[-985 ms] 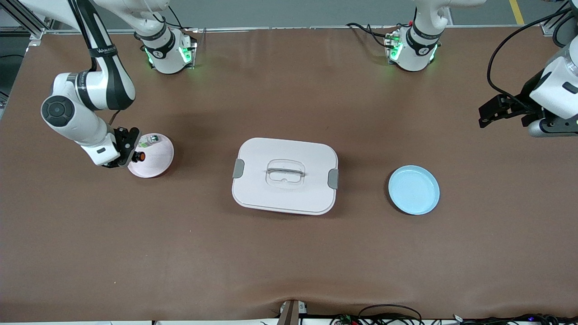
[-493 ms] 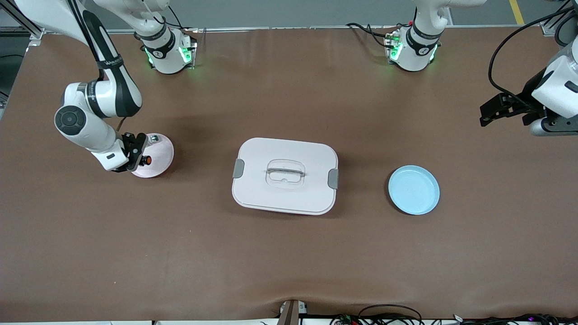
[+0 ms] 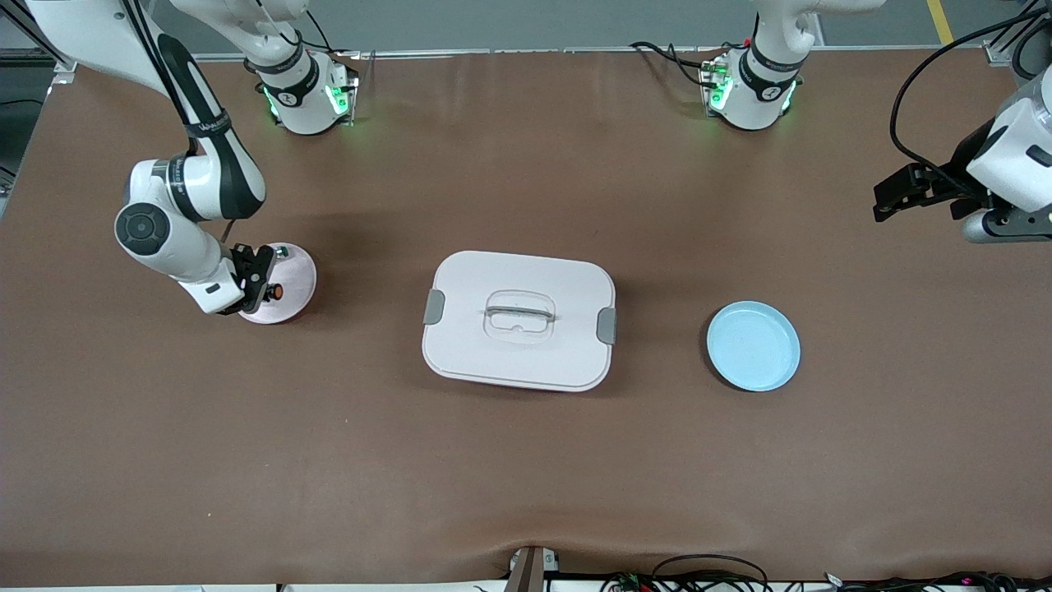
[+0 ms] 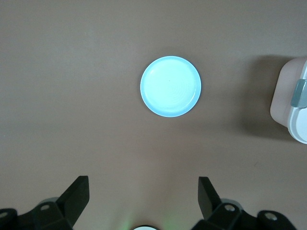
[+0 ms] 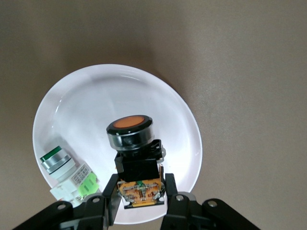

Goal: Transfer orange switch to right arm and place
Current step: 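Lower the orange switch onto the white plate with the right gripper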

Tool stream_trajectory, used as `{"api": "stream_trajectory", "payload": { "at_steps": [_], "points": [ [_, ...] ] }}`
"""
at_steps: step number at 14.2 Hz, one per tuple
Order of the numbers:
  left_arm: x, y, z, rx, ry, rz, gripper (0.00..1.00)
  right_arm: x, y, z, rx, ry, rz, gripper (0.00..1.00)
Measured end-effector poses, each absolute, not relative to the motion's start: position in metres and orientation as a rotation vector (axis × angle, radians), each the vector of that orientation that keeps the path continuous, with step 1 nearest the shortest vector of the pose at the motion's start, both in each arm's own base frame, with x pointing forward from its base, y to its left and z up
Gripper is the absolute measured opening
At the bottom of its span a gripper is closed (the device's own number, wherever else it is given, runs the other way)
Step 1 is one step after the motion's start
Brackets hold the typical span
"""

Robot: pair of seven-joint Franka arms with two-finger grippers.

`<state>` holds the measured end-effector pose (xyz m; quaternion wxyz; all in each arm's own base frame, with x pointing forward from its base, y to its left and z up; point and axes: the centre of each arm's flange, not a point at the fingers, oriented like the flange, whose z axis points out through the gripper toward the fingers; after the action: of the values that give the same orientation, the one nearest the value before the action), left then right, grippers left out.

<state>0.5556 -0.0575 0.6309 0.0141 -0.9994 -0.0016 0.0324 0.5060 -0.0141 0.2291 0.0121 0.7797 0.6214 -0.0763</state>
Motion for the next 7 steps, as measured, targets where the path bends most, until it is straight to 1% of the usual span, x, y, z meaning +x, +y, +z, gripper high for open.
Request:
{"api": "stream_trajectory", "payload": {
  "at_steps": [4, 7],
  "points": [
    [0.556, -0.057, 0.630, -3.111, -0.008, 0.105, 1.00, 0.499, -0.013, 0.217, 2.427, 1.945, -0.217, 0.41],
    [0.556, -0.057, 0.629, -3.111, -0.008, 0.107, 1.00, 0.495, -0.013, 0.210, 2.422, 1.954, -0.229, 0.41]
  ]
}}
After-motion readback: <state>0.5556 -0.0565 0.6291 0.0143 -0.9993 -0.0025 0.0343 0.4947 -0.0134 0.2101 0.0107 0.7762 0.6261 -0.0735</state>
